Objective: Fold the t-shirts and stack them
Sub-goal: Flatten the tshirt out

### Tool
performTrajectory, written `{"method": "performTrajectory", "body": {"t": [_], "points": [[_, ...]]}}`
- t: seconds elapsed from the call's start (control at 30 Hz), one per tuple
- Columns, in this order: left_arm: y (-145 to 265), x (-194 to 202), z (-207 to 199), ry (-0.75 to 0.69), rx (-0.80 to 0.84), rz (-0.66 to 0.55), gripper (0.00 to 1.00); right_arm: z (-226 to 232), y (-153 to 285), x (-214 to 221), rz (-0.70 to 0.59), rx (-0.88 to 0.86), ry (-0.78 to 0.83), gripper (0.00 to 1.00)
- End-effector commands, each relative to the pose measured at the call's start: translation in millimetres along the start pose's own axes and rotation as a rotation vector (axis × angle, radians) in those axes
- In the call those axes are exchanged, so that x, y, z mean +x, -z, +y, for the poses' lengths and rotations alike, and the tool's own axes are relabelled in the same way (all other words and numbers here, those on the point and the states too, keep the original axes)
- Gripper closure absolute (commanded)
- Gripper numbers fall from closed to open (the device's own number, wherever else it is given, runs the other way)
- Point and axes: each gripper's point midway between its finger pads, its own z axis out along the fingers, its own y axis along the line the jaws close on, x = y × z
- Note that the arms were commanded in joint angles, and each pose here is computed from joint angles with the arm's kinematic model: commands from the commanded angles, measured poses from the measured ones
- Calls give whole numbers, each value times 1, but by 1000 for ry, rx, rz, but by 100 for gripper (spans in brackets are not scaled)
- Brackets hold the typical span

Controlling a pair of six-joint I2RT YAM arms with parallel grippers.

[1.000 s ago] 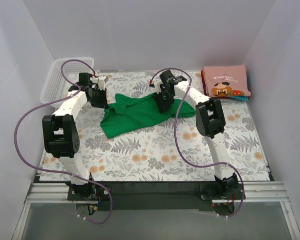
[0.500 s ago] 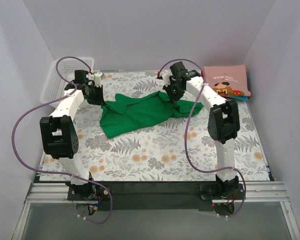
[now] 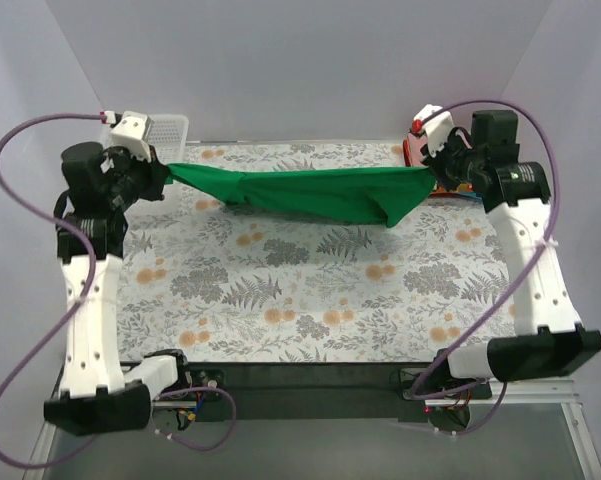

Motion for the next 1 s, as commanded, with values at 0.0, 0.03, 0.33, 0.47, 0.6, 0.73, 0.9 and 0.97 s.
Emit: {"method": "performTrajectory", "body": {"t": [0.0,0.03,0.33,0.47,0.6,0.73,0.9,0.97], "points": [[58,-25,-7,-28,-81,-132,100,2,56,-12,-84,76,109,99],[71,-30,-6,-32,-114,-151,100,1,68,-16,-104,101,116,99],[125,-84,-6,-70,-202,-322,100,-34,147,-74,-269,332,127,99],[82,-84,13,-54,-214,-293,100,-60,113,-90,-267,343,132,99],[25,-104,35,-41,-194,-294,100,-89,69,-109,-282,357,141,99],[-41,-142,52,-10,-126,-325,100,-133,45,-150,-353,439,133,99],[-102,-203,82,25,-120,-447,100,-189,34,-196,-500,629,115,99],[-84,-248,87,-17,-148,-578,100,-202,54,-218,-611,724,111,99]]}}
